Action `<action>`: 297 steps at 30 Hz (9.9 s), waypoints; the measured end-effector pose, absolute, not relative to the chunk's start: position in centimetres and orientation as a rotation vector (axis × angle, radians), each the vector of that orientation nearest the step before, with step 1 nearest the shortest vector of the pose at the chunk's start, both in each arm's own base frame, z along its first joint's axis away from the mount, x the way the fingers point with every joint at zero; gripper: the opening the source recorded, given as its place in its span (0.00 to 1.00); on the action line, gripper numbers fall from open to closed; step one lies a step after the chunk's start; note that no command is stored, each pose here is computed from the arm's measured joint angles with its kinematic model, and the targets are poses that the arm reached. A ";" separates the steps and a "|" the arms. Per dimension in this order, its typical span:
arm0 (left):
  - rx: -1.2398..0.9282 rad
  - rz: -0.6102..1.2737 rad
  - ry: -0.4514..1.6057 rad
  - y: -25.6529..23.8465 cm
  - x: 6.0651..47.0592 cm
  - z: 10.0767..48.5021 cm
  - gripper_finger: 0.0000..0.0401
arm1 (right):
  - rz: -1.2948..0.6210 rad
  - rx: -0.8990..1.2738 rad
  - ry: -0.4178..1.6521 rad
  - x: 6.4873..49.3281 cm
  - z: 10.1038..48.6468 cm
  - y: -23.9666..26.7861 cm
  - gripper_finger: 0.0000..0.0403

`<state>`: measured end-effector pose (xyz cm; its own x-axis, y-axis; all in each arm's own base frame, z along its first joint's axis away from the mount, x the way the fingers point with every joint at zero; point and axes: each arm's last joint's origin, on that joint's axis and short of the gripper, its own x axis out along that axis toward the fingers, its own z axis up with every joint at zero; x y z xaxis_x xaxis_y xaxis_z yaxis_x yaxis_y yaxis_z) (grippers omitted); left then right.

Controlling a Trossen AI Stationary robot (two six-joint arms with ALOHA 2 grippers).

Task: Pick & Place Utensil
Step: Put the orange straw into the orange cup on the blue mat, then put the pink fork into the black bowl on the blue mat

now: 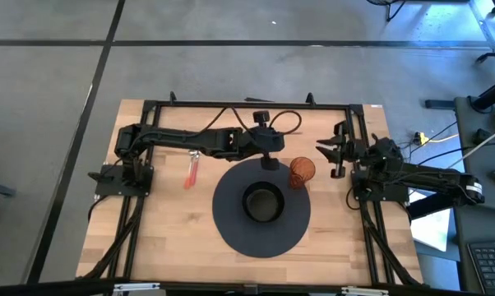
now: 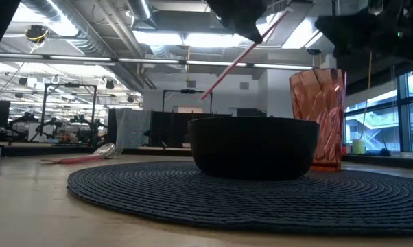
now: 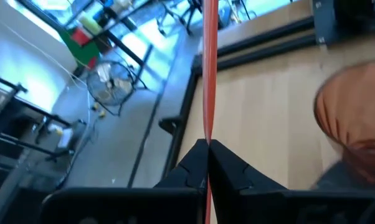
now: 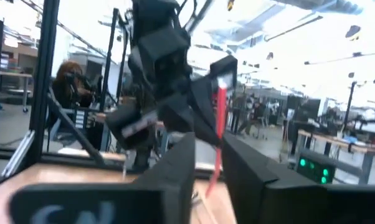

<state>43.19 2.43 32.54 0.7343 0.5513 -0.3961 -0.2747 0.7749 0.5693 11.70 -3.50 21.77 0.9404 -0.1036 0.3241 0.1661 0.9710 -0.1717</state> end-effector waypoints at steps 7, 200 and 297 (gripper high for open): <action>0.546 0.455 0.525 2.4 43.5 33.2 0.00 | -0.077 -0.224 -0.334 13.2 25.3 -3.8 0.41; 0.100 0.520 -0.247 2.9 15.7 21.7 0.01 | -0.112 -0.085 0.110 8.8 31.7 -0.1 0.45; 0.123 0.513 -0.147 2.9 15.9 20.8 0.01 | -0.142 -0.074 -0.022 9.6 16.8 -1.4 0.03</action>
